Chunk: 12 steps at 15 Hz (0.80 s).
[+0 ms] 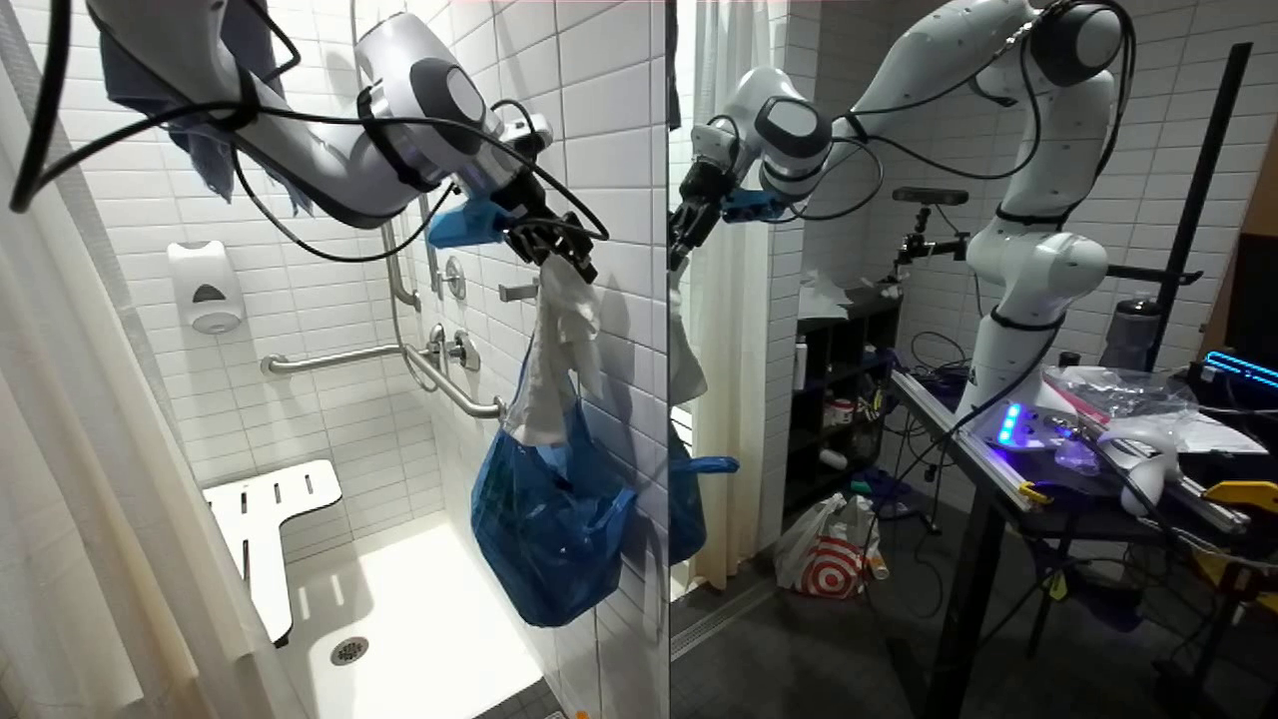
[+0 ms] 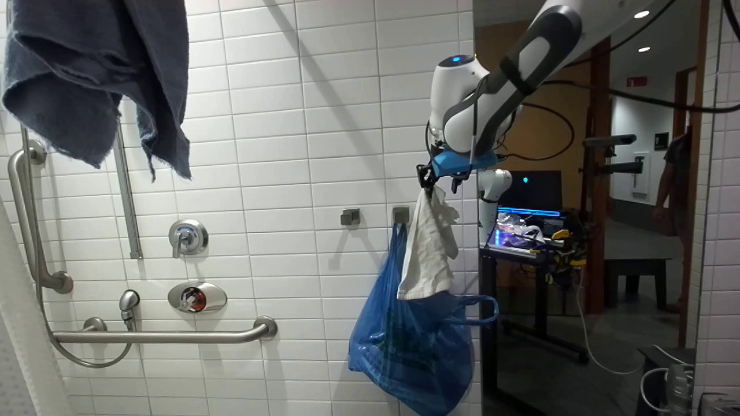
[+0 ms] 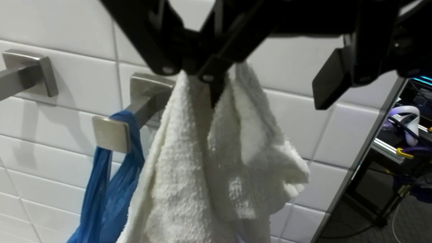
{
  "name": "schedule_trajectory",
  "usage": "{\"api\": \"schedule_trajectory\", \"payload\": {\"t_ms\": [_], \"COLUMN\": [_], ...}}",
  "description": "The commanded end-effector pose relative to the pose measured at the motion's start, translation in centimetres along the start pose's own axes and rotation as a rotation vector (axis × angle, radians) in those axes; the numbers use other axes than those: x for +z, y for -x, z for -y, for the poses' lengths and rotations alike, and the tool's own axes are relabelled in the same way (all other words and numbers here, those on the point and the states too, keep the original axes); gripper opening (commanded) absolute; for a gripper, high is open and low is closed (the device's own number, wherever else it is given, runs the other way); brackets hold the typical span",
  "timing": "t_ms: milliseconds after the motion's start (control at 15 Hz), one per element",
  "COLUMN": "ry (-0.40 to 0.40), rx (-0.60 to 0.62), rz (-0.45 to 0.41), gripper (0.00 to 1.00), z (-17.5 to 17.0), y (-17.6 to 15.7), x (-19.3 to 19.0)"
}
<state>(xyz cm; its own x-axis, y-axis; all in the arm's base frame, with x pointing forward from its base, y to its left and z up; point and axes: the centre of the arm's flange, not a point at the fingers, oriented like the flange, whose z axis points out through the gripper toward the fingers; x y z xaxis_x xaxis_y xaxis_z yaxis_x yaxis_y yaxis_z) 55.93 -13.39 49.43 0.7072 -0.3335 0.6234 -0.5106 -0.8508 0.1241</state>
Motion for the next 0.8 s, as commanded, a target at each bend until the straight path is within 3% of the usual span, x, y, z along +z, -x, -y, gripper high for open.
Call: {"api": "schedule_trajectory", "payload": {"t_ms": [0,67,200,400,467,600,733], "ry": [0.0,0.0,0.001,0.001,0.001,0.001,0.001], "rx": [0.0,0.0,0.002,0.0,0.0,-0.001,-0.001], "rz": [0.0,0.0,0.0,0.001,0.002,0.002,0.002], "gripper": [0.7,0.45,0.39,0.13,0.31,0.15,0.14], "z": [0.0,0.0,-0.02,0.01,0.01,0.02,0.02], "y": [0.0,0.0,-0.02,0.03,0.04,0.05,0.05], "x": [0.0,0.0,0.01,0.07,0.09,0.11,0.12]}}
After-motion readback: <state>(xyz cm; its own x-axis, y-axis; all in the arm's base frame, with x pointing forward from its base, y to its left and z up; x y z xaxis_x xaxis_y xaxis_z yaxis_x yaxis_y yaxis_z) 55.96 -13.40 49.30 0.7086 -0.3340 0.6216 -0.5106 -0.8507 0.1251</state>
